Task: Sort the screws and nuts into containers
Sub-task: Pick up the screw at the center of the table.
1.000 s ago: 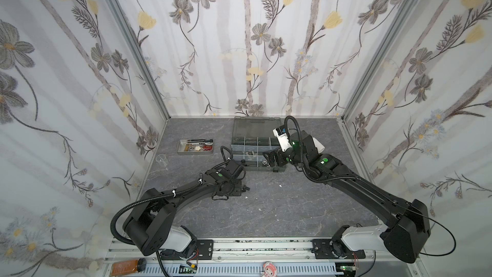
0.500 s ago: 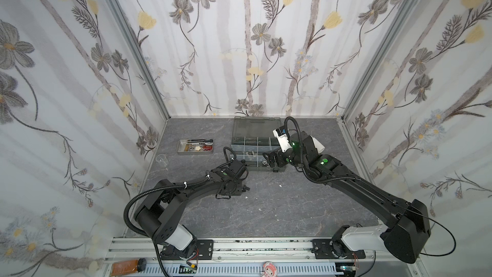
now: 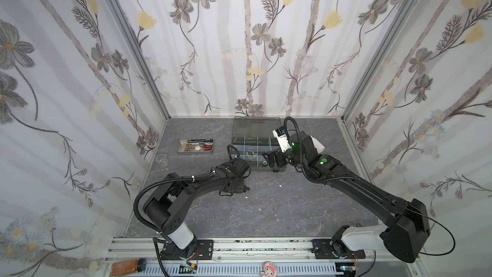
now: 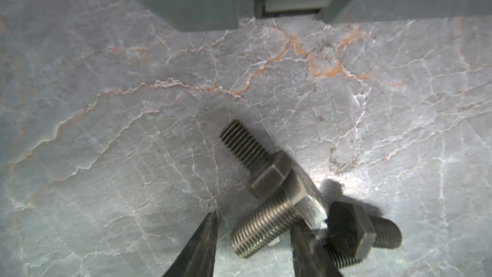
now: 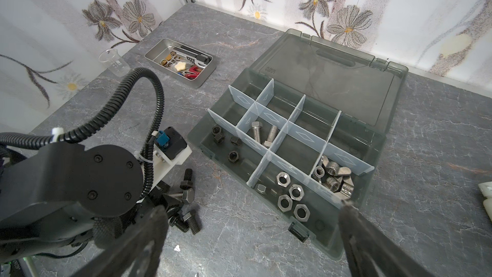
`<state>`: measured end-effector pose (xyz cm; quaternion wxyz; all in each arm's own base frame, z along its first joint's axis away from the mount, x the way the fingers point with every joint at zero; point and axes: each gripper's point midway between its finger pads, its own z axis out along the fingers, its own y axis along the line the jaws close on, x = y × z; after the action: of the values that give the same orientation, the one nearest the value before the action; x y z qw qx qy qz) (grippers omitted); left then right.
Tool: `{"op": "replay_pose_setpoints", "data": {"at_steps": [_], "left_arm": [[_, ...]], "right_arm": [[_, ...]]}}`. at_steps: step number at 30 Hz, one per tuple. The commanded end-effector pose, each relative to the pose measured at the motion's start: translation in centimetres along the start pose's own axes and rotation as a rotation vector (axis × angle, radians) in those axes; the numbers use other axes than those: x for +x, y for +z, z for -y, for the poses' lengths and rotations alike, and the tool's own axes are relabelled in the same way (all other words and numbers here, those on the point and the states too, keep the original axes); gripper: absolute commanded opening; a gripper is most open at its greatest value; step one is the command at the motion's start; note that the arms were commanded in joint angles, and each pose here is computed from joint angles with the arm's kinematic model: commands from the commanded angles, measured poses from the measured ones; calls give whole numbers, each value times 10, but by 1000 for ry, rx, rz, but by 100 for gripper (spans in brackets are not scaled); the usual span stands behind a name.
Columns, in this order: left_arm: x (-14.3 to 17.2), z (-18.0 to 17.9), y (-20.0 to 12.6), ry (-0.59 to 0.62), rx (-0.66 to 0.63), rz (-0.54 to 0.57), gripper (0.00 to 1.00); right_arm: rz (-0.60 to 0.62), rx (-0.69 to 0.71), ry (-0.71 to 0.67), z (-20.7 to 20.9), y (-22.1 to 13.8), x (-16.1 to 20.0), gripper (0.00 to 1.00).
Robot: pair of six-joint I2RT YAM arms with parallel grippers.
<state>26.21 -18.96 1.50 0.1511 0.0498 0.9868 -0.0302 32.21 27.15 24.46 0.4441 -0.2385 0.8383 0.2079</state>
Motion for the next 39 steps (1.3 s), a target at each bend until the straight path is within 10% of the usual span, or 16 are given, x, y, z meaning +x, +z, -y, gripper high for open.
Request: {"op": "replay_pose_setpoints", "data": {"at_steps": [1,20,39], "left_arm": [[-6,1,1,6,-5,17,44],[-10,16,3,6,38,6,27],[-27,29,6,16,38,11,38]], "right_arm": [[29,4,5,1,2,-7,100],[24,7,4,2,4,-5,100],[23,5,3,2,4,-5,100]]}}
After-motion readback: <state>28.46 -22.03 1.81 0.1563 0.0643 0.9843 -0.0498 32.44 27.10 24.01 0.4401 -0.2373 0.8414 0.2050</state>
